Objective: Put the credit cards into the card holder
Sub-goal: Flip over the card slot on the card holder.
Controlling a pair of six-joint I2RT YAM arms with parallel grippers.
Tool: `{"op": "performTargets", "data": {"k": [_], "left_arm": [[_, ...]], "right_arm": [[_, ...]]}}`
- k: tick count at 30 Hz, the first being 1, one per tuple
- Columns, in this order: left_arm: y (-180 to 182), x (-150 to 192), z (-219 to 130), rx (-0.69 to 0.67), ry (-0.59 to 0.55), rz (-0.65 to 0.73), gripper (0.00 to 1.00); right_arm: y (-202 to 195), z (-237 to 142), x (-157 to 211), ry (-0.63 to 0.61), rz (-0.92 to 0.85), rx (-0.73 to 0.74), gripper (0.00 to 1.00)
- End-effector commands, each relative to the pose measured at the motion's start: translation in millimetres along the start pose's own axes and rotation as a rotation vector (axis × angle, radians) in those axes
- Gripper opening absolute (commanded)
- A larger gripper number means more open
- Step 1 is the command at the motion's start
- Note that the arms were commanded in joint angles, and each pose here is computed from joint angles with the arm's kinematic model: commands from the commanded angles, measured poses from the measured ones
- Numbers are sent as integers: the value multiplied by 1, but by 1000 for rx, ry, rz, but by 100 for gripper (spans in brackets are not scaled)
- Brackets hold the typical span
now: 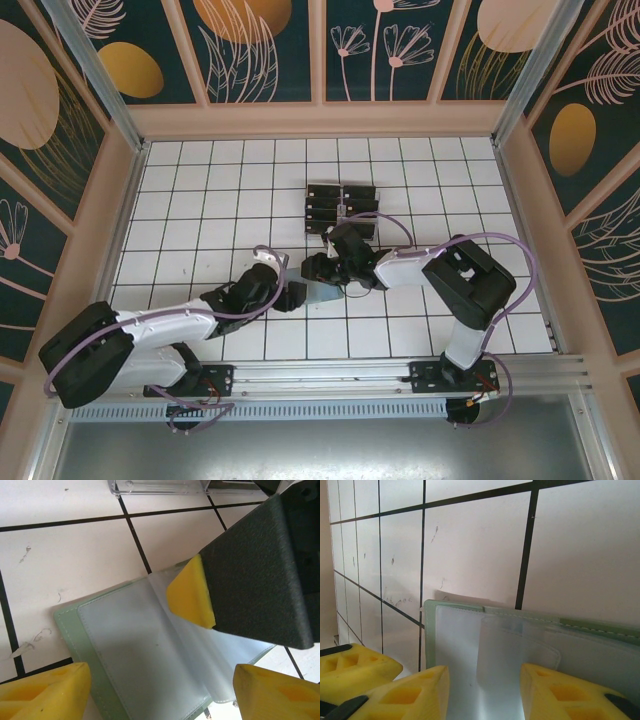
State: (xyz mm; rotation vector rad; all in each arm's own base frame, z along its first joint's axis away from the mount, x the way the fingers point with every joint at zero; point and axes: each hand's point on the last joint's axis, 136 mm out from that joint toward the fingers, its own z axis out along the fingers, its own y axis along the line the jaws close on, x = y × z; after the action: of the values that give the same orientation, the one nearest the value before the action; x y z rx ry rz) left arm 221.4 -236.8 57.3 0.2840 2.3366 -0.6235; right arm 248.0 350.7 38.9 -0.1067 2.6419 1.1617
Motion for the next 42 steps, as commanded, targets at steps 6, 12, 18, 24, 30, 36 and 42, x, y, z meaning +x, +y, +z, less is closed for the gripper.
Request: {"op": "performTargets", "data": {"k": [6,12,18,24,30,36,42], "left_arm": [[-15,-5,9,12,-9,63,75],[-3,5,19,-59,5,54,74],[18,14,23,-159,19,33,74],[24,22,25,-174,32,26,74],[26,26,24,-170,33,18,74],[26,28,24,-167,33,13,74],[27,29,23,-166,32,13,74]], "right_arm": [[2,2,1,2,8,-20,42],[2,1,2,5,9,-26,42],[5,0,1,4,7,-32,42],[12,-4,-4,-9,2,-51,42],[22,-21,-16,-63,-4,-60,42],[13,-27,-15,-78,1,-30,42],[1,-32,-10,-91,16,2,42]]}}
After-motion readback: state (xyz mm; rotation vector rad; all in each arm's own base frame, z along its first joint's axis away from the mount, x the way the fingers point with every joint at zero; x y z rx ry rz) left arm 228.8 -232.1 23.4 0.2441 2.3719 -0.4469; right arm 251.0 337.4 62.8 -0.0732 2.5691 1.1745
